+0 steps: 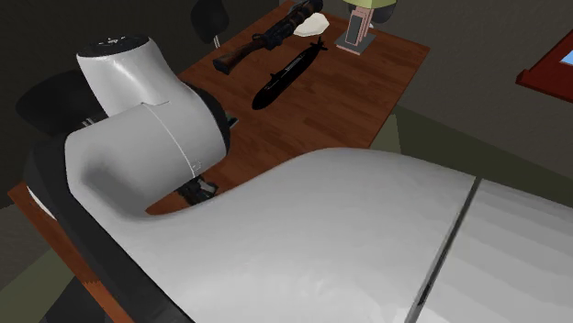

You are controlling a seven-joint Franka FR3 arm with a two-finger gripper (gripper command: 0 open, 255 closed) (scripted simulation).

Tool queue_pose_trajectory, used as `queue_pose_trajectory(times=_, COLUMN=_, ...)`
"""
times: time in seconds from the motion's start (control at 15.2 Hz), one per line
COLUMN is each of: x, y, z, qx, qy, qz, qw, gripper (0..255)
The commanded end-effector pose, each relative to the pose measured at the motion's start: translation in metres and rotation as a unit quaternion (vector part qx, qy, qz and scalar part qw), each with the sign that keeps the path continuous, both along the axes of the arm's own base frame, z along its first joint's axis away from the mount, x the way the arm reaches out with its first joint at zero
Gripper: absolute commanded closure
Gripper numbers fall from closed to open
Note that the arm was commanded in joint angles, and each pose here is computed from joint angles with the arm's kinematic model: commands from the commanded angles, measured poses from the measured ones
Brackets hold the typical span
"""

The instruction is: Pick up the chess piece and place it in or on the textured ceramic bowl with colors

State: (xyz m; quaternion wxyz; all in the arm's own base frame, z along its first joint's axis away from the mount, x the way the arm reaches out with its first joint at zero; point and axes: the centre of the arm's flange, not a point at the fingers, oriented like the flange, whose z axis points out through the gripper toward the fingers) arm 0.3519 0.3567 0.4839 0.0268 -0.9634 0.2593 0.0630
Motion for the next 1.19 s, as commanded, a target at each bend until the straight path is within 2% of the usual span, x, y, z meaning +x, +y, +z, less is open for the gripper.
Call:
queue_pose_trajectory(times=0.0, x=0.001, y=0.000, z=-0.012, qx=0.000, qy=0.000, qz=0.000, qw=1.0000, gripper=255)
queue_pose_trajectory(times=0.73, x=0.001, y=0.000, z=-0.068, qx=0.000, qy=0.000, qz=0.000, qw=1.0000, gripper=255)
queue_pose_trajectory(times=1.12, x=0.001, y=0.000, z=-0.068, qx=0.000, qy=0.000, qz=0.000, qw=1.0000, gripper=255)
